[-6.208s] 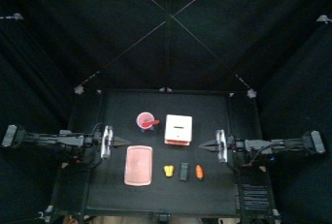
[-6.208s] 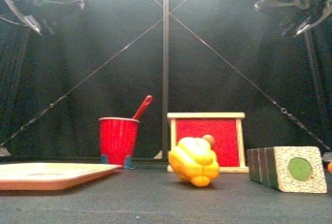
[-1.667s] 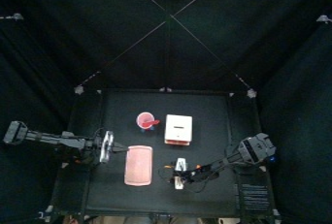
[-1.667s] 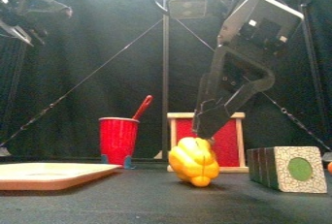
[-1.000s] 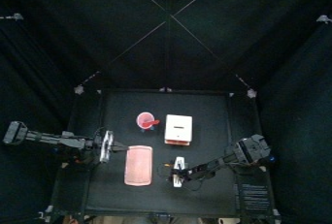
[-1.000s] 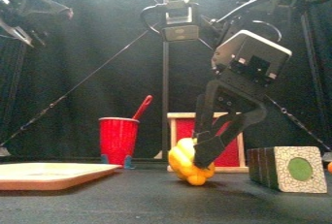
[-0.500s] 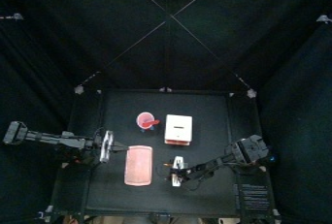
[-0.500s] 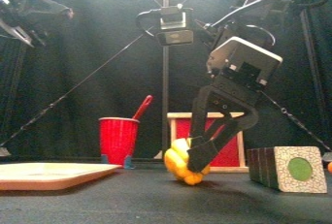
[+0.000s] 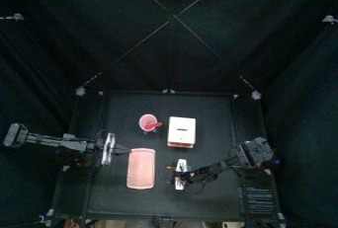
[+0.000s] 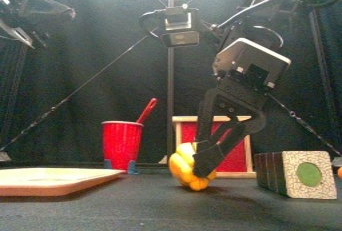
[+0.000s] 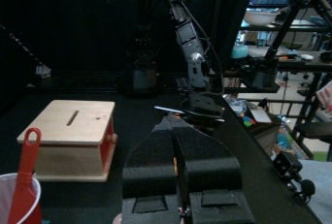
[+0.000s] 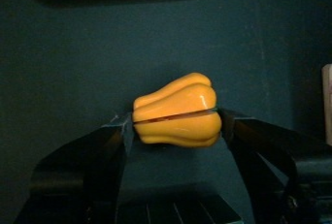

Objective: Grab squash

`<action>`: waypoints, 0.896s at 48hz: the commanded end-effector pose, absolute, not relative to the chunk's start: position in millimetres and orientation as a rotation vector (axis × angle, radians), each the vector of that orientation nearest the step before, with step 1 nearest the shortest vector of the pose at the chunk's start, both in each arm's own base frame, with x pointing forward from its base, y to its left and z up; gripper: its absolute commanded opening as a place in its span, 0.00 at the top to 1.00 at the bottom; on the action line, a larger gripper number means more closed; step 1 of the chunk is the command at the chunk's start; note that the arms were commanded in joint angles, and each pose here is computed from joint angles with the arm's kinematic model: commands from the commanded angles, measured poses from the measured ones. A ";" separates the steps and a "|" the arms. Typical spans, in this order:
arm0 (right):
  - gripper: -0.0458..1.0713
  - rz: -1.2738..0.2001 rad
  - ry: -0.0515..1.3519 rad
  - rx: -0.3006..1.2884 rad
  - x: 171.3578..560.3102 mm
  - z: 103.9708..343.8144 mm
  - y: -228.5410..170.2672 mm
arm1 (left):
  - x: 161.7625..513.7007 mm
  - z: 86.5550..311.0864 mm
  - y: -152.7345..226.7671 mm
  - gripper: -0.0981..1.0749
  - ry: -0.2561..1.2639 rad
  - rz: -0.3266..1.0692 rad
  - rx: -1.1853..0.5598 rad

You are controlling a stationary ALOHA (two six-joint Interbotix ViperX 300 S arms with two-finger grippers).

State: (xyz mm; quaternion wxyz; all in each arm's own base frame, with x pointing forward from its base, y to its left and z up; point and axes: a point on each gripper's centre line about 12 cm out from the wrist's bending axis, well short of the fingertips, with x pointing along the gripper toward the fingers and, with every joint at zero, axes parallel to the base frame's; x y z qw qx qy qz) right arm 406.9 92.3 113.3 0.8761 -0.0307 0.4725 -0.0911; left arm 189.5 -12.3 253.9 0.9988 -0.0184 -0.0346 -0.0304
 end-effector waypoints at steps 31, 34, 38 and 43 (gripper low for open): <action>0.19 -0.190 0.954 -0.050 412.0 125.9 91.8 | 191.5 259.3 -11.8 0.93 -0.086 -0.057 -0.037; 0.23 -0.193 0.960 -0.048 411.2 124.2 91.0 | 191.5 259.3 -12.1 0.93 -0.086 -0.059 -0.037; 0.28 -0.191 0.956 -0.047 411.7 125.4 91.3 | 191.3 259.6 -12.1 0.93 -0.088 -0.059 -0.037; 0.31 -0.191 0.947 -0.043 411.2 130.0 91.0 | 191.5 259.3 -12.1 0.93 -0.086 -0.059 -0.037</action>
